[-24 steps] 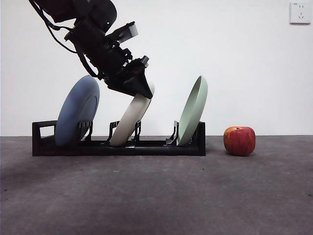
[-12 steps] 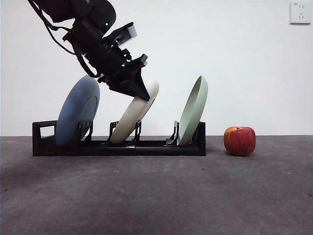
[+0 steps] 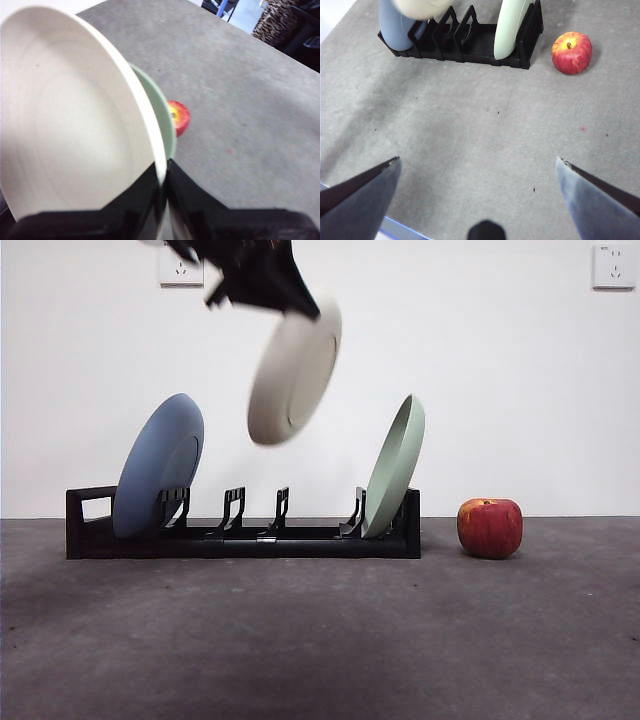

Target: Take the yellow plate from the plate rack,put the plate on the table,take the apple from the table,put the apple in the plate

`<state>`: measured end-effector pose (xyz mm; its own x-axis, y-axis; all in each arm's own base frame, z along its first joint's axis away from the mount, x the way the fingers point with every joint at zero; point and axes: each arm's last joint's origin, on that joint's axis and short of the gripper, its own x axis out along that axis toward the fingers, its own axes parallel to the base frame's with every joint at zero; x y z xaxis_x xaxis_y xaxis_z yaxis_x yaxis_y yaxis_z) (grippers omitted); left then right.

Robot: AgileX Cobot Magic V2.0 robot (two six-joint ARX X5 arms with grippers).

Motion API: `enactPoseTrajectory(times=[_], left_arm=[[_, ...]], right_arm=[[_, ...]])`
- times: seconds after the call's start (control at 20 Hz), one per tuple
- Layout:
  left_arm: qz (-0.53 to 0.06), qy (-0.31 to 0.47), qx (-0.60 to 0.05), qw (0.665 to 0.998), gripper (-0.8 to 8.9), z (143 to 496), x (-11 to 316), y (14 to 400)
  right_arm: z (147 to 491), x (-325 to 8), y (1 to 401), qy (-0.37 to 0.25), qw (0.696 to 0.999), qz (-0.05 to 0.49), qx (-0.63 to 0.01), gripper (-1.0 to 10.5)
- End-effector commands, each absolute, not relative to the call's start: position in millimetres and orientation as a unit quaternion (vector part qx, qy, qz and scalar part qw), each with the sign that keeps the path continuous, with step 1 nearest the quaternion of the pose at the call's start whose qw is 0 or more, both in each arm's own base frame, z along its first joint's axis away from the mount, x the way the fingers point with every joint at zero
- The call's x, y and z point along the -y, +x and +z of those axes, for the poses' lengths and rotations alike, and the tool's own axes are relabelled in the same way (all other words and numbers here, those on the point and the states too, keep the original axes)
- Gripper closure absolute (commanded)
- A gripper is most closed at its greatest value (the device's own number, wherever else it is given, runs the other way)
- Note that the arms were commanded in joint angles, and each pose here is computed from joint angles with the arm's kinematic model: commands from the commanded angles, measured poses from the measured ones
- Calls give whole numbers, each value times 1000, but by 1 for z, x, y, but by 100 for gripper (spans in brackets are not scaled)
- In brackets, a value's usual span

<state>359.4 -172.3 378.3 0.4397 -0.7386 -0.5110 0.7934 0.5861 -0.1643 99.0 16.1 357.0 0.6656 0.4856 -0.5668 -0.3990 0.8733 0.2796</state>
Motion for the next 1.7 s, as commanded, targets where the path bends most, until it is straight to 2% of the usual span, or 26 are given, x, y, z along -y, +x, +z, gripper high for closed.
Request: enactPoseTrajectory(times=[0.05,0.35,0.55,0.65,0.8,0.95,1.15,1.4,1.7], left_arm=[[-462,104,-254,843,819,406,166,327],[-403,264,-270,834,819,448,166,223],[-374,373,-311,790,818,438,194,176],[-376,408,-324,767,818,418,213,160],[-352,460,-339,741,818,368,240,139],[-337,481,-346,731,819,311,255,125],[-314,511,-323,732,819,251,260,114],[-309,522,-326,725,819,206,260,111],[-301,539,-343,708,819,171,275,115]], right_arm=[[359,-16,99,62,912,246,-322,383],[360,-16,103,61,914,247,-315,383],[360,-16,105,61,914,247,-315,383],[360,-16,106,60,915,247,-314,383],[360,-16,106,60,915,247,-314,383],[360,-16,106,60,915,247,-314,383],[360,-16,106,60,915,247,-314,383],[359,-16,107,61,914,247,-317,383],[358,-17,111,62,911,247,-323,383]])
